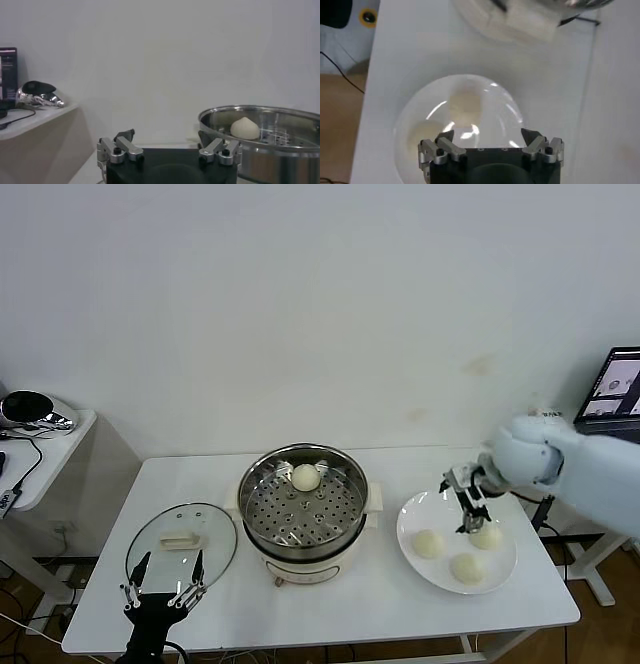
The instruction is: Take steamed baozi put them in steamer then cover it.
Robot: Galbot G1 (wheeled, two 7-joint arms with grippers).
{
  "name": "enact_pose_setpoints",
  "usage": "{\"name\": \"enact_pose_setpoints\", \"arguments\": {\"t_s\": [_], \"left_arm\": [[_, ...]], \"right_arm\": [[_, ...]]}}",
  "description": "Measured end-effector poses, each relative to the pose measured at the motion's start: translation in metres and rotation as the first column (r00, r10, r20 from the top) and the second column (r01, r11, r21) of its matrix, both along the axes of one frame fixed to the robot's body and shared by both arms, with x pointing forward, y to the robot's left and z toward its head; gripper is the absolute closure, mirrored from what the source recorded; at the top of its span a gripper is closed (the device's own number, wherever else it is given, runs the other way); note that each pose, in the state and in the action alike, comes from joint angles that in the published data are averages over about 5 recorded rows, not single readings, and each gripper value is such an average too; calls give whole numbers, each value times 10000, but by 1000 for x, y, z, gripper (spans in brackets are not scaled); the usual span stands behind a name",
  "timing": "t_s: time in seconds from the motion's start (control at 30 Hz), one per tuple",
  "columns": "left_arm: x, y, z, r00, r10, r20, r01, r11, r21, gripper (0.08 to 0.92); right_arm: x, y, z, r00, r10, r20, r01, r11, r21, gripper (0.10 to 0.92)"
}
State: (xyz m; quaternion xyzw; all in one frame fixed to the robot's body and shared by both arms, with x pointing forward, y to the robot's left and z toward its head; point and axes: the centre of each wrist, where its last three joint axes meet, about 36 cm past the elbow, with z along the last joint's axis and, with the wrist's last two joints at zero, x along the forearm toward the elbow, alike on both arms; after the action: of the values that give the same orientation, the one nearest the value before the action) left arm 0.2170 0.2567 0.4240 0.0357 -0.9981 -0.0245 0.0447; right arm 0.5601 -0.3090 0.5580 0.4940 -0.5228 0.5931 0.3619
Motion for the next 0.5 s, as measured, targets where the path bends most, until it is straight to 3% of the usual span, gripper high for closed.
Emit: {"name": "enact_pose_setpoints", "arguments": {"t_s": [0.5], "left_arm": [[-1, 3, -2, 9999, 114, -84, -113, 9999, 94, 177]], "right_arm": [[18, 6, -80, 9977, -196, -645, 203, 9997, 105, 200]]}}
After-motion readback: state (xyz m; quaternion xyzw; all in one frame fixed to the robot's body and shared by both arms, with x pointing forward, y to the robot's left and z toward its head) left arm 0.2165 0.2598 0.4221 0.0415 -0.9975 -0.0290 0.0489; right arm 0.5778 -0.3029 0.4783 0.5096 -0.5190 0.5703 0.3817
